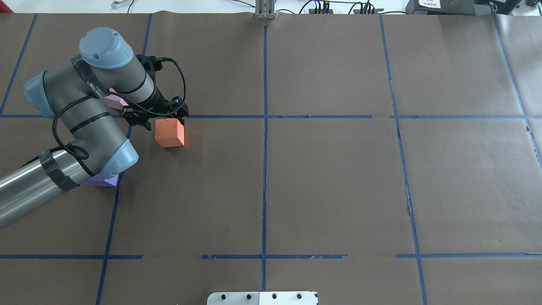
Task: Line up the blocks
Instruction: 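Reach the left gripper down over the orange cube and close on it, then lift the orange cube with the left gripper and carry it toward the pink cube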
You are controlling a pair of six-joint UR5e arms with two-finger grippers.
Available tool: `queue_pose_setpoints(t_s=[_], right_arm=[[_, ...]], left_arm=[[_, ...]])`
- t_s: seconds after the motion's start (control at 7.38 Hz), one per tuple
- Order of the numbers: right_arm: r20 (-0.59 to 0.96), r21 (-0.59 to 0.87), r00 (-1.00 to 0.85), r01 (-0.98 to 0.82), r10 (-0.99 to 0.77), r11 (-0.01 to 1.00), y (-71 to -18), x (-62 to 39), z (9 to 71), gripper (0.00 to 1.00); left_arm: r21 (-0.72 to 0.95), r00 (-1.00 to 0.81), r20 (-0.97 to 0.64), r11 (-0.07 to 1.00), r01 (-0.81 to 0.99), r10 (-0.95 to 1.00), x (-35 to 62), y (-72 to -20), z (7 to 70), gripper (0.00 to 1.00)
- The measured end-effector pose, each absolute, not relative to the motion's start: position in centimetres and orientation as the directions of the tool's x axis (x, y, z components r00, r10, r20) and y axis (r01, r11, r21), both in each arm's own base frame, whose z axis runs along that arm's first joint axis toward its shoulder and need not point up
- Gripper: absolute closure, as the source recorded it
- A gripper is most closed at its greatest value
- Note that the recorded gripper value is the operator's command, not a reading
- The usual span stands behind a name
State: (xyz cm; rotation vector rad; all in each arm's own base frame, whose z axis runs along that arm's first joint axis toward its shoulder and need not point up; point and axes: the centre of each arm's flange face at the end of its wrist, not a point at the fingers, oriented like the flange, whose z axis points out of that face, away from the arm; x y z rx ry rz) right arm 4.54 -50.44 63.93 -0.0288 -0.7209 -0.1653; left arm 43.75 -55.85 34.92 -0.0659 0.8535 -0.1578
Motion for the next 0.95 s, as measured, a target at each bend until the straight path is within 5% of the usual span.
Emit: queue_pose_setpoints(t_s=[0.27, 0.41, 0.54, 0.81, 0.95], right_arm=[[0.659, 0.03, 0.739, 0.16, -0.14, 0.987, -50.4, 4.5, 63.9, 0.0], [0.659, 0.031, 0.739, 0.16, -0.141, 0.987, -50.4, 4.5, 63.9, 0.0], [0.659, 0.03, 0.739, 0.16, -0.14, 0.987, -50.4, 4.5, 63.9, 0.0], [0.659, 0.03, 0.739, 0.161, -0.141, 0.987, -50.4, 4.5, 63.9, 0.0], [0.659, 0.03, 0.739, 0.161, -0.141, 0.987, -50.4, 4.5, 63.9, 0.0]], left_arm=[[-0.114, 0.649, -0.745, 0.988, 0.102, -0.153, 44.9, -55.4, 35.5, 0.0], [-0.102, 0.65, -0.746, 0.989, 0.103, -0.145, 45.3, -55.2, 35.8, 0.11], [-0.091, 0.648, -0.749, 0.991, 0.103, -0.136, 45.5, -55.0, 36.0, 0.53], [-0.076, 0.642, -0.757, 0.992, 0.102, -0.123, 45.4, -55.0, 36.2, 0.78], [-0.068, 0.636, -0.762, 0.992, 0.102, -0.118, 45.3, -55.0, 36.0, 0.8]])
